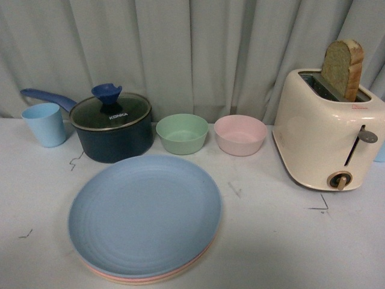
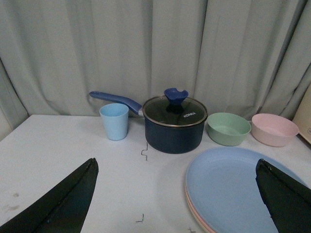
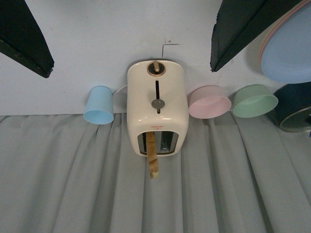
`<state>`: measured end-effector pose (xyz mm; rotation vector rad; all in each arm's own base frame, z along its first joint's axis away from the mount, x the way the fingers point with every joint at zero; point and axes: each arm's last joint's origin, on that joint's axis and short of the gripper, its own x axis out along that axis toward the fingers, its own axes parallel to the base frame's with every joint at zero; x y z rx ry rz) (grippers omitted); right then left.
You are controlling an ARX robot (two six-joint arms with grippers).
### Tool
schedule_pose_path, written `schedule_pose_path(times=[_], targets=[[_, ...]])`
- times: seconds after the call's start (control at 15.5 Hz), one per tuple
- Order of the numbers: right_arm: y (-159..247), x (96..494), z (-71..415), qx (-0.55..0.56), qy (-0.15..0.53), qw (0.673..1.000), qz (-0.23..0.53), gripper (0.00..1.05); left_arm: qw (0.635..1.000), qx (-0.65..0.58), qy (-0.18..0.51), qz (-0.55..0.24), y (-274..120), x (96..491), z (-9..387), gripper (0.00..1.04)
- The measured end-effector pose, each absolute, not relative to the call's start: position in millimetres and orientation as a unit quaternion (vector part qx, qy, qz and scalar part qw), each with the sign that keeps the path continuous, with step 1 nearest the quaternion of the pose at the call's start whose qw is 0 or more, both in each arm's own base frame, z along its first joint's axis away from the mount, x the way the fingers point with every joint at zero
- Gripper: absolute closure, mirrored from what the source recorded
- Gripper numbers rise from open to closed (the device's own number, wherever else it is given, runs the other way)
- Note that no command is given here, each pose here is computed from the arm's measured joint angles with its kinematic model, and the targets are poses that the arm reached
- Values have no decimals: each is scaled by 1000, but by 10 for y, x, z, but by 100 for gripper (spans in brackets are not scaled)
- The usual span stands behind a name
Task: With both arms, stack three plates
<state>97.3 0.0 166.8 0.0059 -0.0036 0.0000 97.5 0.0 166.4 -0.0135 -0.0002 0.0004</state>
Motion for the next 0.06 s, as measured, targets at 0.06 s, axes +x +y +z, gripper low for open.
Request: schedule_pose_path(times=[0.06], targets=[[0,973,1668,3,-2,1000,0,6,1000,-7,0,0,0,975,1664,7]])
